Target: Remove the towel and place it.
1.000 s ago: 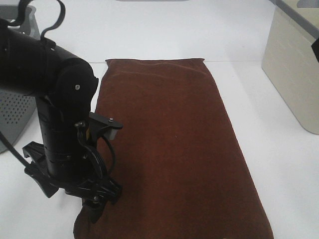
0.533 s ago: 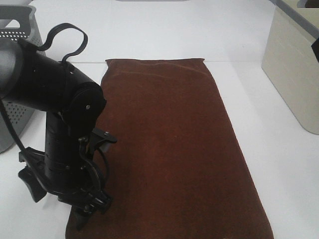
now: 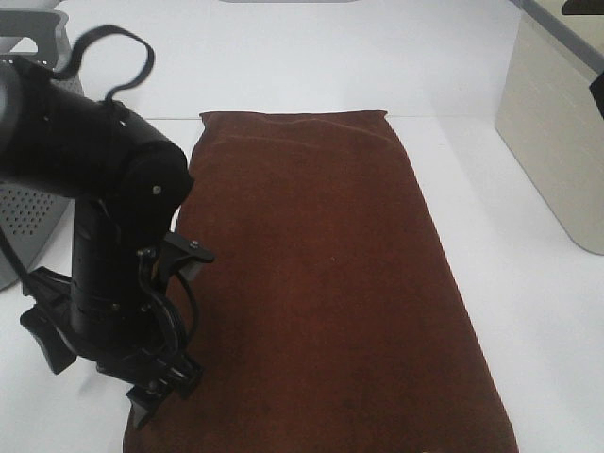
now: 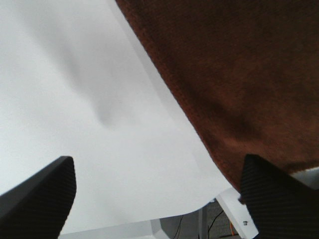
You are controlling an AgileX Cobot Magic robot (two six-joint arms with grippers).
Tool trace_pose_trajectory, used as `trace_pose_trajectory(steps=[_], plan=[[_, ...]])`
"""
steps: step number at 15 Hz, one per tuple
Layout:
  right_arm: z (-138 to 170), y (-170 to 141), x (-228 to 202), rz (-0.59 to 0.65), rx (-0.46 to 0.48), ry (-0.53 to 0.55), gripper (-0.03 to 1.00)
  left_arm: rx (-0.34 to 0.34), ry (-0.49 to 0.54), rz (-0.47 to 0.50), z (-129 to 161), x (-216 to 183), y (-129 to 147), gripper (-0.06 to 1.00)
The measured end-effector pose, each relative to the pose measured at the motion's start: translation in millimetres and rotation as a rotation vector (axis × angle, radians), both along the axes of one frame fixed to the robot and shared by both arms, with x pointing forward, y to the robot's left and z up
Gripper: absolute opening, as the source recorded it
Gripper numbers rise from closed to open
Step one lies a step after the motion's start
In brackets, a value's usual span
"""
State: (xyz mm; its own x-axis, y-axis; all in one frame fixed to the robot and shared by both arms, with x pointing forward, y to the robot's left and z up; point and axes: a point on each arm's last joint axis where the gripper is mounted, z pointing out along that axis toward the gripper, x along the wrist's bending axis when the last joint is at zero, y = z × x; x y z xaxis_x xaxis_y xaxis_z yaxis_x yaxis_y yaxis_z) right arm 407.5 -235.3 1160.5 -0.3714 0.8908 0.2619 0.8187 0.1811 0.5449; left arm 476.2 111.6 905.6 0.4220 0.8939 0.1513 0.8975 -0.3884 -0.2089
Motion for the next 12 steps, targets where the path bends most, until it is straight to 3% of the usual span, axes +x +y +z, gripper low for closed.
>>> trace_pose_trajectory(steps=[3,6,8,12], plan=[[-0.3,-0.7,0.2,-0.026,0.005,0.011,0.79,-0.122,-0.076,0.051,45.6,-4.2,5.0,0.82],[-1.7,-4.9,1.3,-0.081,-0.023,0.021,0.80,-0.224,-0.174,0.150,93.9,-0.9,36.6,0.82],[-2.7,-8.0,2.1,-0.111,-0.048,0.022,0.80,-0.259,-0.253,0.220,127.9,-5.7,66.1,0.82],[-3.5,-12.4,0.6,-0.138,-0.083,0.013,0.80,-0.258,-0.422,0.340,177.9,-21.9,133.2,0.82]])
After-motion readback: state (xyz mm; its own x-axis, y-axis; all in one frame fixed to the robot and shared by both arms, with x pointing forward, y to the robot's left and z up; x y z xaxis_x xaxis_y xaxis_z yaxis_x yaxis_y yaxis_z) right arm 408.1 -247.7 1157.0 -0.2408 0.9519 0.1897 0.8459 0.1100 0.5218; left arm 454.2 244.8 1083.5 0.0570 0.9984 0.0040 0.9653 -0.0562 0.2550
